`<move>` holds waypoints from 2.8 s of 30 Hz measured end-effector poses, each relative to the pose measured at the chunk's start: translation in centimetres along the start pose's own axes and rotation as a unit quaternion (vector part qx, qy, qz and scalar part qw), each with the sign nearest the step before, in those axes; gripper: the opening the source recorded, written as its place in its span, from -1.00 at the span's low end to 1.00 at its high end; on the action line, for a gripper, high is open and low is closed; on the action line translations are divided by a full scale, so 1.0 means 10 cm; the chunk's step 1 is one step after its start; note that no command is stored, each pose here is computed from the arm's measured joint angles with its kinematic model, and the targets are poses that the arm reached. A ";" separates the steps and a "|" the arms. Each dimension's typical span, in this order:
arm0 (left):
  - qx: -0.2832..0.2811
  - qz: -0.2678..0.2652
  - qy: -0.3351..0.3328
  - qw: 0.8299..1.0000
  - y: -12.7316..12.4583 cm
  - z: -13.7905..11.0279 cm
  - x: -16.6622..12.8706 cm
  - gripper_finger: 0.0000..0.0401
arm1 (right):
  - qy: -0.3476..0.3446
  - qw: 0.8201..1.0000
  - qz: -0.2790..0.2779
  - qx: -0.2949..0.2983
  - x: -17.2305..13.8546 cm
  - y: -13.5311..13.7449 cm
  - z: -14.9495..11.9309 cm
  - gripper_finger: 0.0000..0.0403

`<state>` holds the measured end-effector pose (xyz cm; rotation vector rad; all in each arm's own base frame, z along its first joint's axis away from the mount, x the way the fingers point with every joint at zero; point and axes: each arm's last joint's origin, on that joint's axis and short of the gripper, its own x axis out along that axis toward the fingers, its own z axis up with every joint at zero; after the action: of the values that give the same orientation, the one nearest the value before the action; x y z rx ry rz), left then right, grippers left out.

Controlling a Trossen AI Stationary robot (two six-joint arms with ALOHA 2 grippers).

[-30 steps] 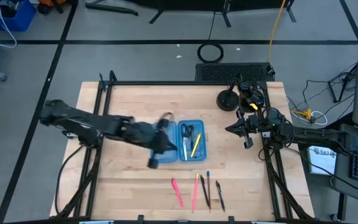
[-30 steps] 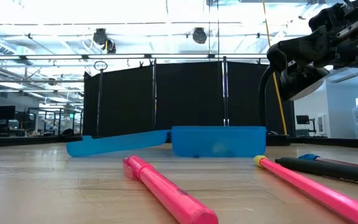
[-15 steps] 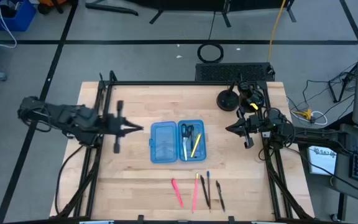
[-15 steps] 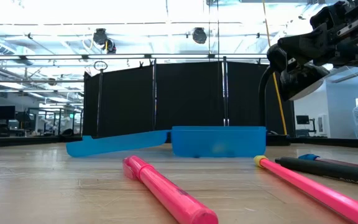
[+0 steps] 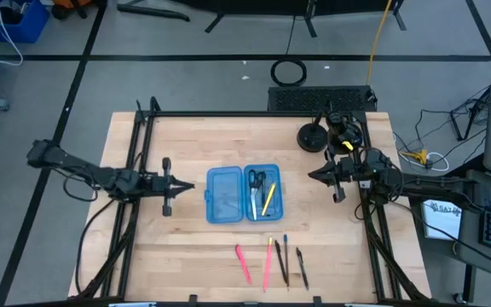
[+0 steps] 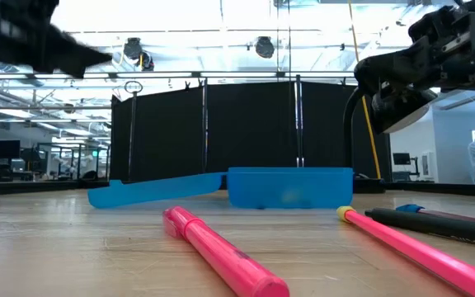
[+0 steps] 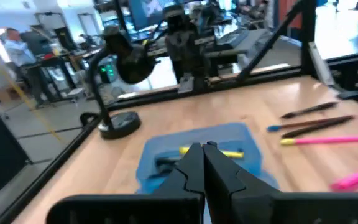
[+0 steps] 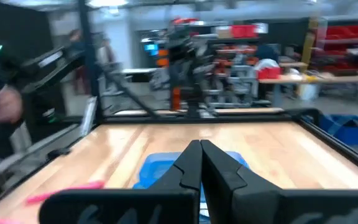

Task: Pick & place school supplies into a supply box
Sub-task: Put the transparent pen into the blue supply box

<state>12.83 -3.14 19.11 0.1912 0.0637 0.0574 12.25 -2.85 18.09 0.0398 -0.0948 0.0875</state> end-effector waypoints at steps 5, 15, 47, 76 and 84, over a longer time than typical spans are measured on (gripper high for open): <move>-0.035 0.013 0.019 0.999 0.01 -0.32 -0.07 -1.00 | 0.002 0.997 -0.074 0.009 0.01 -0.04 -0.01 -1.00; -0.016 0.012 0.034 0.999 0.04 -0.36 -0.08 -0.96 | 0.118 0.981 -0.156 -0.004 0.39 0.12 1.01 -1.00; -0.002 0.052 -0.034 0.998 0.08 -0.21 -0.08 -0.88 | 0.448 0.680 -0.341 0.469 1.58 2.36 0.78 -1.00; -0.010 0.066 -0.042 0.997 0.09 -0.20 -0.09 -0.88 | 0.542 0.561 -0.431 0.453 1.71 2.55 0.03 -0.17; -0.012 0.066 -0.041 0.997 0.09 -0.20 -0.09 -0.88 | 0.564 0.538 -0.445 0.441 1.72 2.60 -0.17 -0.22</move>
<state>11.78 -1.95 17.39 0.1744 -0.0315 0.1818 27.16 24.56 18.97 1.0469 1.3260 -0.9105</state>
